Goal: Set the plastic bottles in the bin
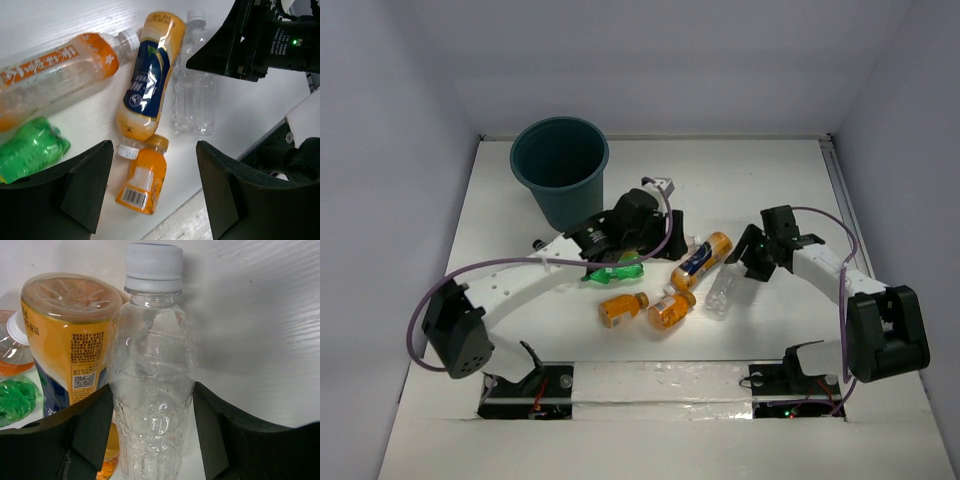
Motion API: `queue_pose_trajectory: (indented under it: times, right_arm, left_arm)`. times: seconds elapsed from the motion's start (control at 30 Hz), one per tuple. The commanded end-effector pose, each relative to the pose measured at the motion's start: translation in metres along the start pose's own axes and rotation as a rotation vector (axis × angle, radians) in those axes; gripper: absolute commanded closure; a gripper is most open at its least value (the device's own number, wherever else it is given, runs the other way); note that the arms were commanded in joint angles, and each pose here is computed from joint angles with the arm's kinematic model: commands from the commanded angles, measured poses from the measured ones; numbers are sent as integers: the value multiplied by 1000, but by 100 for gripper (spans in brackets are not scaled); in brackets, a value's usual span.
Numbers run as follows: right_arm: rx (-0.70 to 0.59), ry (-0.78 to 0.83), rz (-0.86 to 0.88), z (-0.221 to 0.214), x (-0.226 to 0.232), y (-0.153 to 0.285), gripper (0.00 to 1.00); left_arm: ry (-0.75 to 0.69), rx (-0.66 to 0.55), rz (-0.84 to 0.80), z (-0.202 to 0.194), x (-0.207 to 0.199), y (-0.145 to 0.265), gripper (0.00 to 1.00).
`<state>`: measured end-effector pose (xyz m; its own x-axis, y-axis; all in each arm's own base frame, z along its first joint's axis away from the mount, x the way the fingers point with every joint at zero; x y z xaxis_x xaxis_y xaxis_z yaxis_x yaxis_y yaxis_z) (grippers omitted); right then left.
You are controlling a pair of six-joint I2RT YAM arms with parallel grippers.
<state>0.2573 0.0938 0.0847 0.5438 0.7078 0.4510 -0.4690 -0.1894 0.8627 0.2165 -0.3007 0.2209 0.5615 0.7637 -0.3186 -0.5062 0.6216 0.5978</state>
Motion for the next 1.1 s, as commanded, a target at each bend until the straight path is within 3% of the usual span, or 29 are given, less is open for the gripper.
queue_pose_trajectory:
  times: [0.0, 0.1, 0.23, 0.33, 0.73, 1.07]
  right_arm:
    - [36, 9, -54, -3, -7, -5, 42]
    - [36, 20, -85, -4, -13, 0, 47]
    - [-68, 49, -110, 10, -14, 26, 50]
    - [-152, 64, -55, 18, -5, 61, 50]
    - [-252, 57, 52, 11, -5, 138, 52]
    - [-270, 64, 129, -4, -12, 178, 51]
  left_arm:
    - [-99, -68, -49, 32, -15, -13, 34]
    - [-148, -31, -46, 35, -15, -38, 34]
    - [-179, -7, -60, 39, -19, -64, 34]
    - [-196, -14, -86, 49, -26, -82, 34]
    - [-268, 82, -109, 35, -43, -143, 34]
    - [-328, 158, -43, 22, -44, -191, 23]
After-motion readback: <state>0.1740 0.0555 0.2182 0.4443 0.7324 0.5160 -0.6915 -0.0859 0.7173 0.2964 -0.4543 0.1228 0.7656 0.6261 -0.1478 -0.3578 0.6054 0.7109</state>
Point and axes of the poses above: each gripper's point midway between its finger pads, its own y axis back along the fingers, its own x axis along the line the jaws close on, z = x × y, the point moved 4 cm from there along y, back along the fingers, and after that the axes turned 10 degrees about -y, right-handed, at the moved point
